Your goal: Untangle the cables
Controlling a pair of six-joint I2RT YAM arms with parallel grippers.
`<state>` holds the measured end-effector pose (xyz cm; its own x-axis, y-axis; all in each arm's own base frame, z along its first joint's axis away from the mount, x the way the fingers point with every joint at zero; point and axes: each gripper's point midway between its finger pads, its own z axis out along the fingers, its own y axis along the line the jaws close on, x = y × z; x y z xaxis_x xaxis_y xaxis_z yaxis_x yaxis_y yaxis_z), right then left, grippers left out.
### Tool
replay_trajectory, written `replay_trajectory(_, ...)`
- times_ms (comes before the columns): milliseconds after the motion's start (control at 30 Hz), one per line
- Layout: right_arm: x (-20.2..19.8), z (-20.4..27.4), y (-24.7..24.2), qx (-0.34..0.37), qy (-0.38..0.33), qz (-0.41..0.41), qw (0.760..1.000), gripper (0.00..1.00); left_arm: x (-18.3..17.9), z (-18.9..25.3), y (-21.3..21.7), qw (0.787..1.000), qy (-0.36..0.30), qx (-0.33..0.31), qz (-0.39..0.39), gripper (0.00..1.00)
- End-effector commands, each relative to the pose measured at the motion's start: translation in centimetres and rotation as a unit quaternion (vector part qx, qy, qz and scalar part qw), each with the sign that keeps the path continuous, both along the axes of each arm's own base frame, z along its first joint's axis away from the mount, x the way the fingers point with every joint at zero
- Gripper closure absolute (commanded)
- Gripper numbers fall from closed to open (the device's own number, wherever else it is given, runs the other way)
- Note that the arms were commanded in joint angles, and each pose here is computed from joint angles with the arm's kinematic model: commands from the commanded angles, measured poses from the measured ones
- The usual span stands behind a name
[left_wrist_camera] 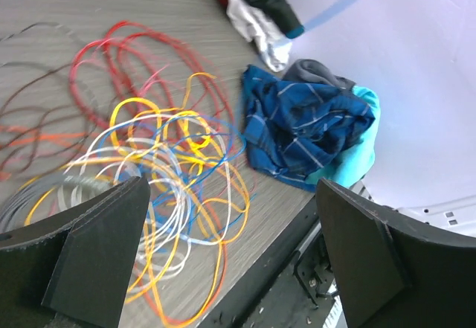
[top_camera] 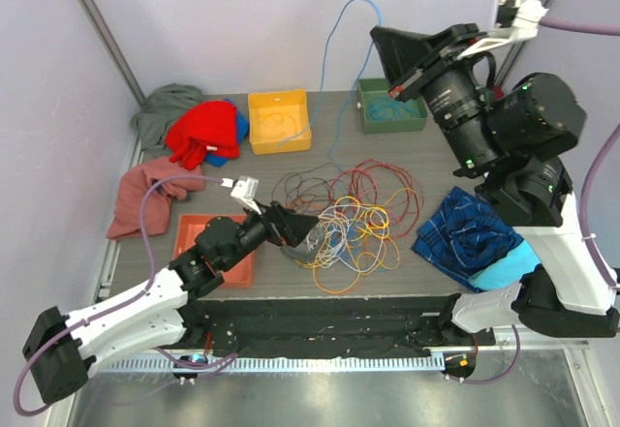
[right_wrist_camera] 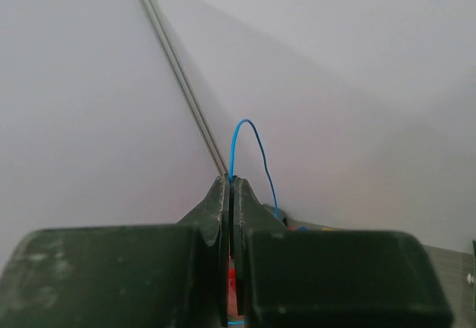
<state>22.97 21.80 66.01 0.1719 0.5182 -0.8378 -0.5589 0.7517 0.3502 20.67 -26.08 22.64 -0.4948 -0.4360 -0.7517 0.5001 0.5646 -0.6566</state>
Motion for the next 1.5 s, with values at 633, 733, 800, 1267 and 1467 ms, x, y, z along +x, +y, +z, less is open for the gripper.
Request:
replay_trajectory(633,-2.9,1.0,-2.9,0.039,-0.017,0.029,0.999,0.99,6.7,2.2,-9.1,0.995,-0.103,0.003,0.011,0.02)
replay_trajectory(733,-3.5,1.5,-4.0,0.045,-0.023,0.026,0.998,0.99,7.2,1.3,-9.8,0.995,-0.097,0.007,0.011,0.04)
replay_trajectory(800,-3.9,1.8,-4.7,0.050,-0.026,0.024,0.998,0.99,7.6,1.5,-10.1,0.995,-0.099,0.001,0.012,0.07)
replay_trajectory(1267,-4.6,0.9,-6.8,0.050,-0.020,0.009,0.999,0.99,7.5,3.2,-12.2,0.994,-0.104,-0.017,-0.028,1.00)
replay_trajectory(1467,-4.4,-2.4,-7.1,0.034,0.001,0.002,0.999,0.73,8.2,9.6,-7.9,0.994,-0.096,0.059,-0.006,1.00)
